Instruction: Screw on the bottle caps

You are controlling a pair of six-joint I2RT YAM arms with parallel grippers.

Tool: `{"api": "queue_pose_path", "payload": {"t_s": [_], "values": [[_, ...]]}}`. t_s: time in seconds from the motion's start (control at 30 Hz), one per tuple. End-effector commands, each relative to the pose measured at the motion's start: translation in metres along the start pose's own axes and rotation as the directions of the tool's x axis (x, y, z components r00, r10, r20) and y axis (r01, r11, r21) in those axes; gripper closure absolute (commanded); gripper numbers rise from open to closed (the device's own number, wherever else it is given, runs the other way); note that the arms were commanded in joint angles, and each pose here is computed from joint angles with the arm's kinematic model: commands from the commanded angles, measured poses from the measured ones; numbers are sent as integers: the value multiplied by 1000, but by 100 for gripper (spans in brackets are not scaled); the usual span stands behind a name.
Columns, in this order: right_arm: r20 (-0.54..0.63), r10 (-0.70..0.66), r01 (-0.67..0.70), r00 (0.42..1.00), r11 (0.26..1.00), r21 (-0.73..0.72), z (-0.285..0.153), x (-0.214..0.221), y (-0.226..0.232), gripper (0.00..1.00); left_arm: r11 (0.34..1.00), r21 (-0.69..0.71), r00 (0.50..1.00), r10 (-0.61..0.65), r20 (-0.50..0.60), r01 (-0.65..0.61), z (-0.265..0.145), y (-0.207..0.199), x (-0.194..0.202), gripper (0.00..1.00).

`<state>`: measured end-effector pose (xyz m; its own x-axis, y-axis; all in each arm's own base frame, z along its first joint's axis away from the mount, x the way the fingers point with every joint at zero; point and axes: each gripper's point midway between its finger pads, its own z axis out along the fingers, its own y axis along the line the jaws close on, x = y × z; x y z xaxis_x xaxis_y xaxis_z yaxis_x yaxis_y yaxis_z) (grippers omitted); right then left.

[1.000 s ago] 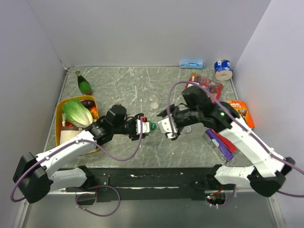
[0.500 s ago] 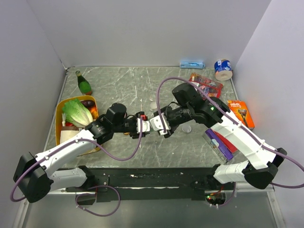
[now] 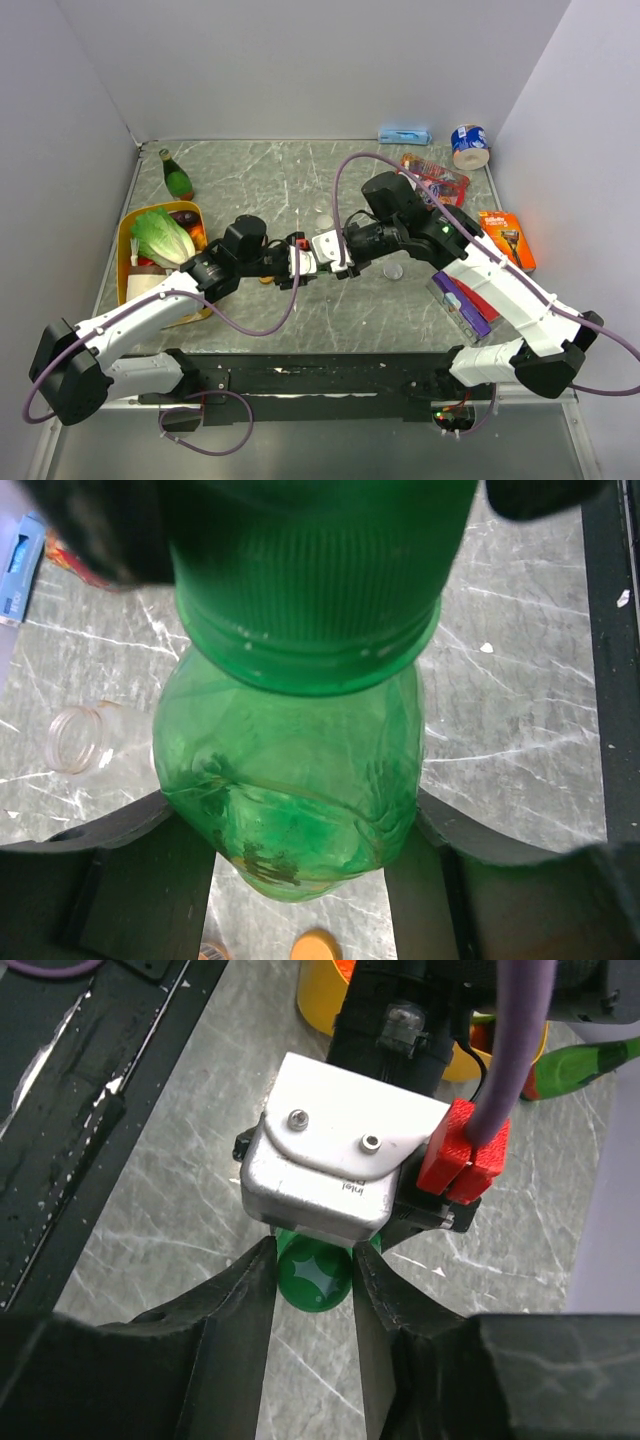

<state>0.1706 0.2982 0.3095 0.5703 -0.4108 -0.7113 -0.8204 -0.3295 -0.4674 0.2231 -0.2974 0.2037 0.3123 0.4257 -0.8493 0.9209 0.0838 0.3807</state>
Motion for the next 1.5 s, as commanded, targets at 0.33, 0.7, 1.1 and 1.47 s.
{"api": "queue_pose_path", "payload": {"t_s": [0.33, 0.7, 1.1, 1.47], "values": [[10, 92, -92, 996, 992, 85, 6, 5, -8, 59, 998, -49, 994, -20, 104, 25, 0, 19, -35, 99], [168, 483, -508, 859, 767, 392, -14, 13, -63, 100, 837, -264, 869, -410, 277, 479, -9, 66, -46, 99], [116, 548, -545, 828, 741, 393, -24, 34, -68, 100, 766, -320, 829, -489, 273, 557, -9, 78, -37, 4], [22, 662, -534, 749, 584, 611, -97, 127, -123, 100, 854, -335, 899, -436, -38, 399, -44, 18, 45, 4]]}}
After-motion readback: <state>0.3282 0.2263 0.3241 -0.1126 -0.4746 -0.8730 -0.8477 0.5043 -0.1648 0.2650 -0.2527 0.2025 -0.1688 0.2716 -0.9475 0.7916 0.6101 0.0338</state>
